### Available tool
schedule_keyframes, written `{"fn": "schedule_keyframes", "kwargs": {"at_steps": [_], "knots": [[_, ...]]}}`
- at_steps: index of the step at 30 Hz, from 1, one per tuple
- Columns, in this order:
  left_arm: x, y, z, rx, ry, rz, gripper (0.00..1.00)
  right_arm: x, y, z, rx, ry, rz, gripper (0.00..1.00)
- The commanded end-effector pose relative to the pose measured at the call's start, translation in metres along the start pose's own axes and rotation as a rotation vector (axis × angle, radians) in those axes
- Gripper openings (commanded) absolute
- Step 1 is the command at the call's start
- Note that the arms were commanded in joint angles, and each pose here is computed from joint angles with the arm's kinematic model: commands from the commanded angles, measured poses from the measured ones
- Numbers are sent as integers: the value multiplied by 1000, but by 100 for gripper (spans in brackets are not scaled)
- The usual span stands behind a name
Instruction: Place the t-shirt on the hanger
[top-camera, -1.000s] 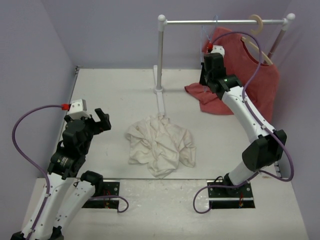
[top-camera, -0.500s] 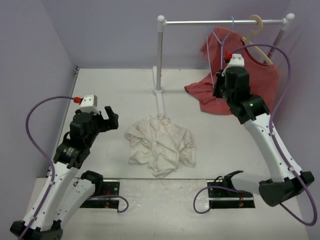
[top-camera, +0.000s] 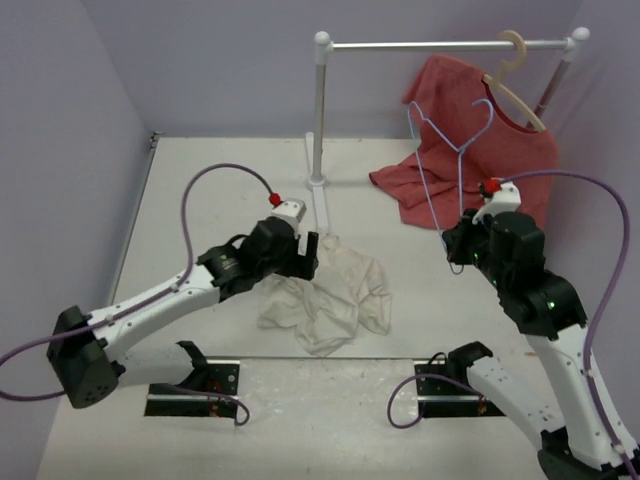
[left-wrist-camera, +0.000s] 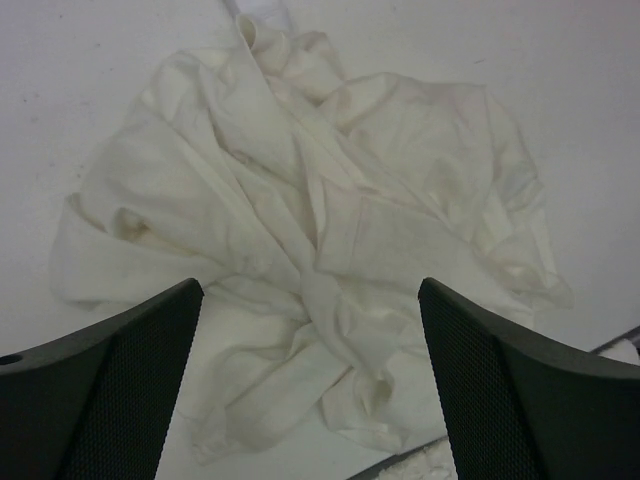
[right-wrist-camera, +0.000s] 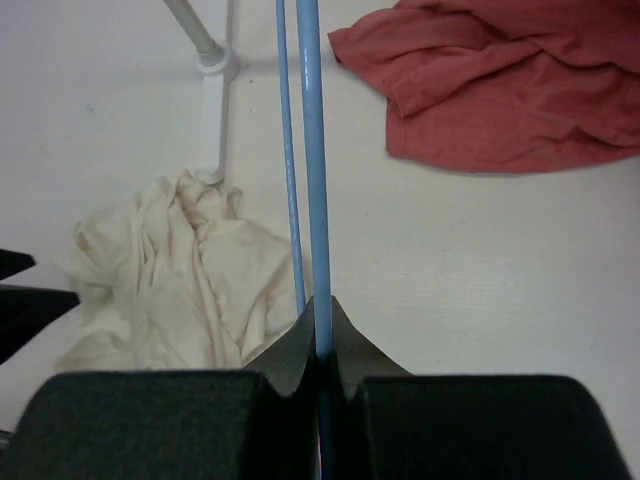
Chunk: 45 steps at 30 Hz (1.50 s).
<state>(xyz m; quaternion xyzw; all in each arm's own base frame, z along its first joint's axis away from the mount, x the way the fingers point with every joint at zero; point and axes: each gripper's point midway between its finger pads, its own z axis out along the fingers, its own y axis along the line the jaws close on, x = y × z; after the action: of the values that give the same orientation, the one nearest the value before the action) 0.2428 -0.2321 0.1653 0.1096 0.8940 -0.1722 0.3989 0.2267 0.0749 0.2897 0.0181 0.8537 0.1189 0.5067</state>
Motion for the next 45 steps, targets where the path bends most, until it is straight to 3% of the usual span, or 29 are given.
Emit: {"fn": "schedule_keyframes", "kwargs": {"at_steps": [1,9,12,14,16,18,22,27,29,31,32,34,36,38,41,45], "knots": [[0,-13,36,-106,21,50,86,2,-2,-16,-8,-35,41,0],[31,-17,84,-221,173,169,57,5,5,-17,-63,-45,42,0],[43,-22,98,-204,207,182,26,4,6,-18,-68,-54,37,0],[47,-20,101,-214,218,185,16,2,7,-19,-75,-59,35,0],[49,-14,102,-241,218,195,14,1,8,-19,-80,-57,32,0],[41,4,91,-339,191,200,0,0,10,-20,-90,-57,29,0],[16,29,53,-404,101,130,0,0,14,-22,-115,-62,26,0],[18,57,24,-412,53,18,0,-1,15,-22,-124,-69,25,0],[15,50,19,-346,34,-10,2,-1,18,-20,-133,-62,26,0],[8,27,23,-211,25,-33,55,-2,21,-20,-146,-58,24,0],[7,14,31,-155,36,-36,68,-3,22,-19,-150,-55,22,0],[5,6,41,-134,46,-38,66,-4,23,-19,-153,-55,21,0],[5,3,60,-144,63,-46,51,-5,23,-21,-154,-59,21,0],[3,4,78,-150,83,-65,45,-4,22,-21,-151,-57,20,0],[10,13,98,-236,122,-64,45,-2,21,-21,-152,-56,17,0],[17,9,117,-228,136,-67,46,-1,22,-21,-160,-61,19,0]]}}
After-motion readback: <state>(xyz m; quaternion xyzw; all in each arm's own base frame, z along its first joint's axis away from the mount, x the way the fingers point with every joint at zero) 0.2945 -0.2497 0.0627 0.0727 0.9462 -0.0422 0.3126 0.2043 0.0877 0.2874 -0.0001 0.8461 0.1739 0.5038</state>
